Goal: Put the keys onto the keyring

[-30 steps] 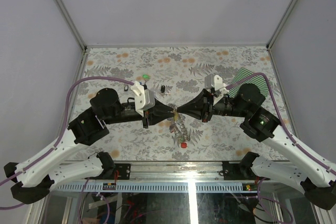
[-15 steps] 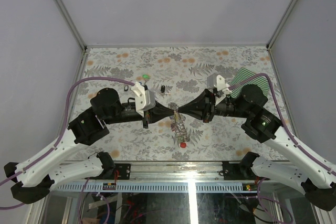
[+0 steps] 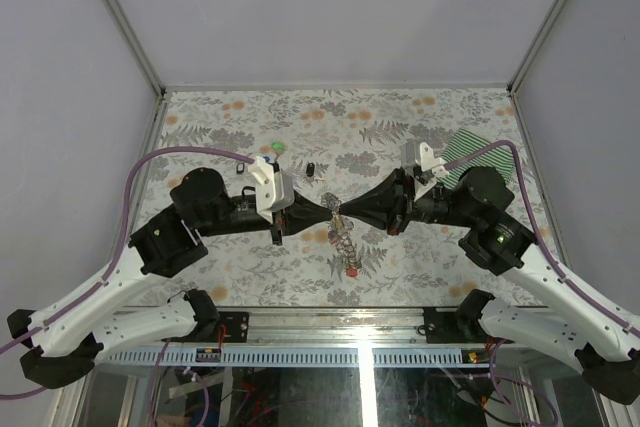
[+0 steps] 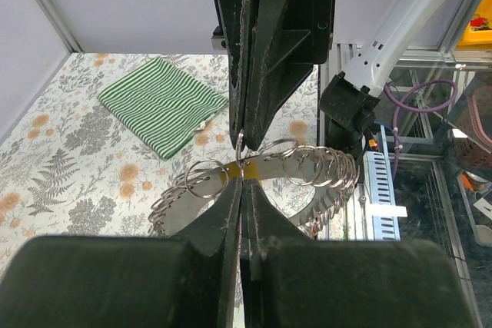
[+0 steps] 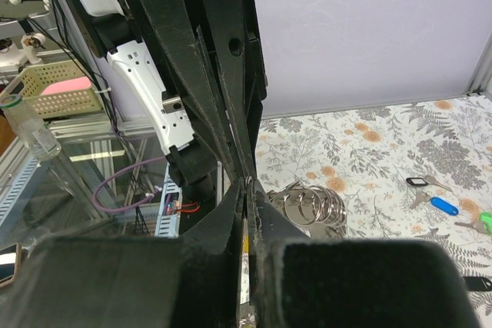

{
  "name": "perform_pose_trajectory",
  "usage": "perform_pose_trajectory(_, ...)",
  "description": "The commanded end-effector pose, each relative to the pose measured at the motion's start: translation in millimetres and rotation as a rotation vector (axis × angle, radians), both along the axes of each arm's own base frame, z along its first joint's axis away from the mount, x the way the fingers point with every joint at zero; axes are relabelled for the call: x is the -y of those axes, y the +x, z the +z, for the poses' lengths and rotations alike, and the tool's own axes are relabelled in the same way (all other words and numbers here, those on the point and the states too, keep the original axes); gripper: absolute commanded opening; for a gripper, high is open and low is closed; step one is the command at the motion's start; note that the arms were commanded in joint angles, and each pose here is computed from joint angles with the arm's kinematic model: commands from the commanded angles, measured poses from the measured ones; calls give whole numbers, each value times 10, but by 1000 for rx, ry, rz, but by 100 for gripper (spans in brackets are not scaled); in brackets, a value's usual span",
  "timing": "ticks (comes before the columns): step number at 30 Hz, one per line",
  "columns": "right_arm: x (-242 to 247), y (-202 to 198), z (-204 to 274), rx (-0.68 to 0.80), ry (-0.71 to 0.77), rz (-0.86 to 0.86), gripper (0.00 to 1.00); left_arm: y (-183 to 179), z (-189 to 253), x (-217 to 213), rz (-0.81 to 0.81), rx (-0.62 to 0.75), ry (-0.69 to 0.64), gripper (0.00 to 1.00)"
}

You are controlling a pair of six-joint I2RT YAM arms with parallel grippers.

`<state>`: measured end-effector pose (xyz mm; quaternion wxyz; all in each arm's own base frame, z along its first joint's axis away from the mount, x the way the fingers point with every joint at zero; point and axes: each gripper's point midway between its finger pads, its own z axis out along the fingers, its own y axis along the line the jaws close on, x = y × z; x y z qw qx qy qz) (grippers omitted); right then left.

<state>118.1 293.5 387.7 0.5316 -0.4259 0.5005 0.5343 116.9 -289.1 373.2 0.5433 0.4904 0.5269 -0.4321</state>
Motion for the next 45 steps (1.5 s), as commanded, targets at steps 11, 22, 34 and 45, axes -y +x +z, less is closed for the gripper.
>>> perform_pose_trajectory(11, 203, -26, 647, 49, 265, -79, 0, -12, 43, 31, -11, 9, -37, 0)
perform_pose_trajectory(22, 283, -109, 797, 53, 355, -60, 0, -11, -11, 52, -12, 2, -66, 0)
perform_pose_trajectory(34, 376, -174, 912, 73, 432, -57, 0, -115, -95, 159, -94, -46, -108, 0)
perform_pose_trajectory(45, 315, 146, 667, -3, 281, -208, 0, -32, -58, 98, -34, -19, -81, 0)
